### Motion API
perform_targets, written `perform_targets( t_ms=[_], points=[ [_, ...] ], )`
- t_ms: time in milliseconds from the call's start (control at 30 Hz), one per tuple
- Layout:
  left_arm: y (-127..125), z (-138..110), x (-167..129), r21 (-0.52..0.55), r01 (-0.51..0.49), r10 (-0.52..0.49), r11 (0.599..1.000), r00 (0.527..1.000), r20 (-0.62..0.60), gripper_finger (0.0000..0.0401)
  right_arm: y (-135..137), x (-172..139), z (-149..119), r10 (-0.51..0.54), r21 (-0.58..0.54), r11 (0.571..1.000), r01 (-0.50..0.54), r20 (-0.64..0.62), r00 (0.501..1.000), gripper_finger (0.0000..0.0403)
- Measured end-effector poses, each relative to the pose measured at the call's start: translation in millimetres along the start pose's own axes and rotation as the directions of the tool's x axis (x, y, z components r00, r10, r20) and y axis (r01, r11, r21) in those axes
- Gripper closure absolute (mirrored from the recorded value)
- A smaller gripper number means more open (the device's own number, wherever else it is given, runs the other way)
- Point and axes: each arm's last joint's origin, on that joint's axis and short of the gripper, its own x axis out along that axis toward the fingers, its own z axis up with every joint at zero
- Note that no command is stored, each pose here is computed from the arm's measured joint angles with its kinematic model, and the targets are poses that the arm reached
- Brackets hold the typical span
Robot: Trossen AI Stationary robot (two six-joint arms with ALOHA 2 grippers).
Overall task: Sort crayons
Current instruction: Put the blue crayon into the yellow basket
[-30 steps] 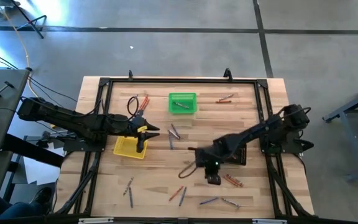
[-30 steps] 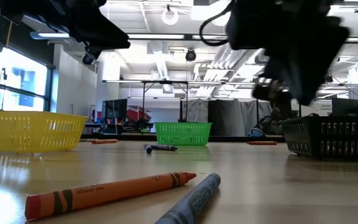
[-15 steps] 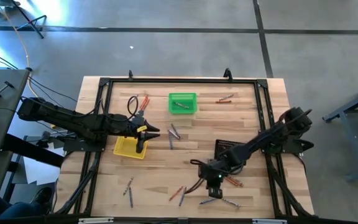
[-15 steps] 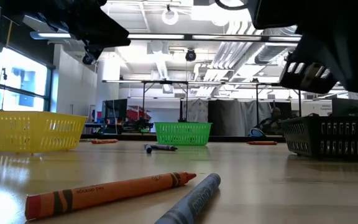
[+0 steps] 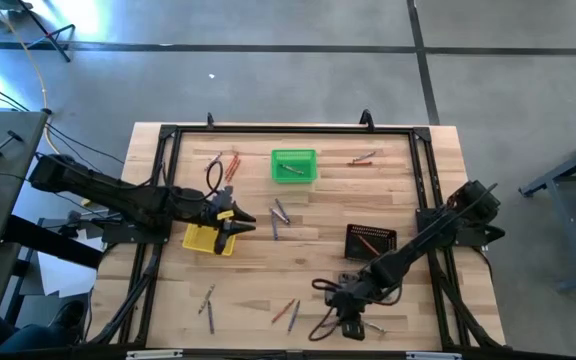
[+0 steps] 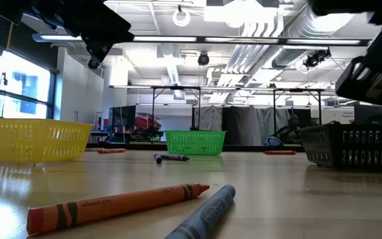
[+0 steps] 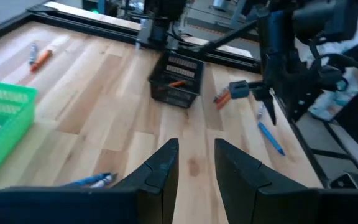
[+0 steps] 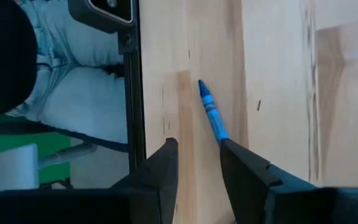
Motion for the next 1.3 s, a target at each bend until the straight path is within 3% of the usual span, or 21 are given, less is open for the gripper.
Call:
perform_targets(
  t_ms=[600, 767, 933, 1033, 1300],
  points=[
    [-38, 2, -8, 0.001, 0.175, -0.175, 0.984, 0.980, 0.093, 0.0311, 1, 6, -7, -0.150, -0.020, 0.988, 0.150, 0.033, 0.988, 0.0288],
    [-46, 1, -10, 0.006, 0.191, -0.190, 0.982, 0.976, 0.111, 0.0311, 20, 25, 6, -0.170, -0.160, 0.975, 0.154, -0.087, 0.982, 0.0288],
    [-49, 0, -11, 0.009, 0.185, -0.185, 0.983, 0.976, 0.113, 0.0311, 27, 30, 11, -0.347, -0.247, 0.926, 0.284, -0.268, 0.899, 0.0288],
    [-51, -1, -12, 0.012, 0.195, -0.195, 0.981, 0.975, 0.110, 0.0311, 25, 34, 14, -0.386, -0.249, 0.915, 0.319, -0.307, 0.870, 0.0288],
    [-57, -3, -14, 0.022, 0.223, -0.224, 0.975, 0.970, 0.098, 0.0311, 27, 40, 22, -0.340, -0.233, 0.930, 0.283, -0.257, 0.905, 0.0288]
  ],
)
